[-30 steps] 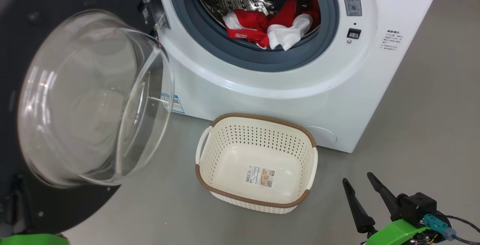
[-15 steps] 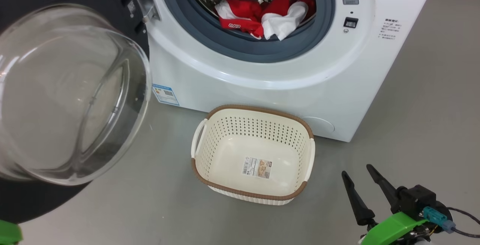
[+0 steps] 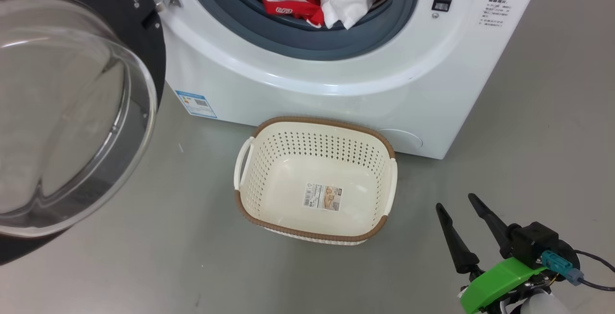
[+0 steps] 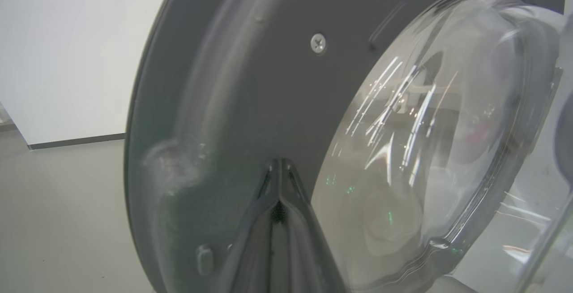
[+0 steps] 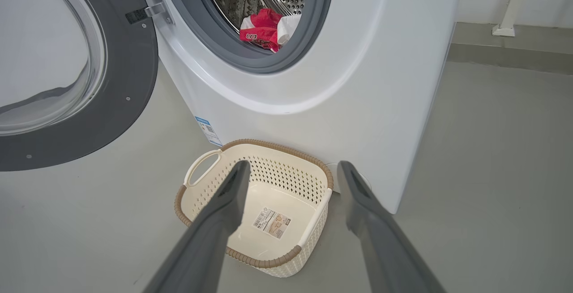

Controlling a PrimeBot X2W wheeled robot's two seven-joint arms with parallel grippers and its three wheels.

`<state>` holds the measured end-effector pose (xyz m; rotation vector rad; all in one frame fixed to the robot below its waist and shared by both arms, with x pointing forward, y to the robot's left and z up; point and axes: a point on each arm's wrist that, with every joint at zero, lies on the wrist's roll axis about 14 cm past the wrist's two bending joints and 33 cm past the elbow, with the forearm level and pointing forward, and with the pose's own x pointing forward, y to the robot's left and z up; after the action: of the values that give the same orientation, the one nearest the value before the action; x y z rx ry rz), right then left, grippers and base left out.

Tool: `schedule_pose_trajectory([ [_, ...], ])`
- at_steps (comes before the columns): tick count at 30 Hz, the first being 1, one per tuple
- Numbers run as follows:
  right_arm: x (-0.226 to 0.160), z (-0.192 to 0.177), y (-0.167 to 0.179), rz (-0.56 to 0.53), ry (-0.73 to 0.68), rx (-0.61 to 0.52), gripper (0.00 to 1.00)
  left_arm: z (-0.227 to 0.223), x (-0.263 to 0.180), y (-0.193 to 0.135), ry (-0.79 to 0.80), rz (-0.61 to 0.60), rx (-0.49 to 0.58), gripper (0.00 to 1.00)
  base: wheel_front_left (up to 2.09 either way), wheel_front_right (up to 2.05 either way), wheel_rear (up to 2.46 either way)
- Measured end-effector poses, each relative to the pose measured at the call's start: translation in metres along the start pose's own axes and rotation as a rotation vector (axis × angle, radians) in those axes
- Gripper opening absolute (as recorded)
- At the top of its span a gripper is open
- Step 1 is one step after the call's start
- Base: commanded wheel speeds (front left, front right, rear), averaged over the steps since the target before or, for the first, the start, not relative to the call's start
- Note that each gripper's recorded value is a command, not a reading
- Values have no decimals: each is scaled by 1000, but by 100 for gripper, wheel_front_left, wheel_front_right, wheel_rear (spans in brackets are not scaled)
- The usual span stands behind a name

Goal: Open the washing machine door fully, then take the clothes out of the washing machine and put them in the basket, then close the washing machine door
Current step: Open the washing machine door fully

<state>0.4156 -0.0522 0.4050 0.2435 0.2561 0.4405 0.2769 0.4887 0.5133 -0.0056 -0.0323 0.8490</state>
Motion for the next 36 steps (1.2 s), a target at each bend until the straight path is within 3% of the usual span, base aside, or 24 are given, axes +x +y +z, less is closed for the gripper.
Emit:
schedule_pose_trajectory([
  [21, -1, 11, 0, 0, -27, -15, 100, 6, 16, 7, 4, 5, -21, 0, 0, 0, 0],
  [36, -20, 24, 13, 7, -64, -27, 100, -2, -32, -13, -6, -118, -62, 0, 0, 0, 0],
])
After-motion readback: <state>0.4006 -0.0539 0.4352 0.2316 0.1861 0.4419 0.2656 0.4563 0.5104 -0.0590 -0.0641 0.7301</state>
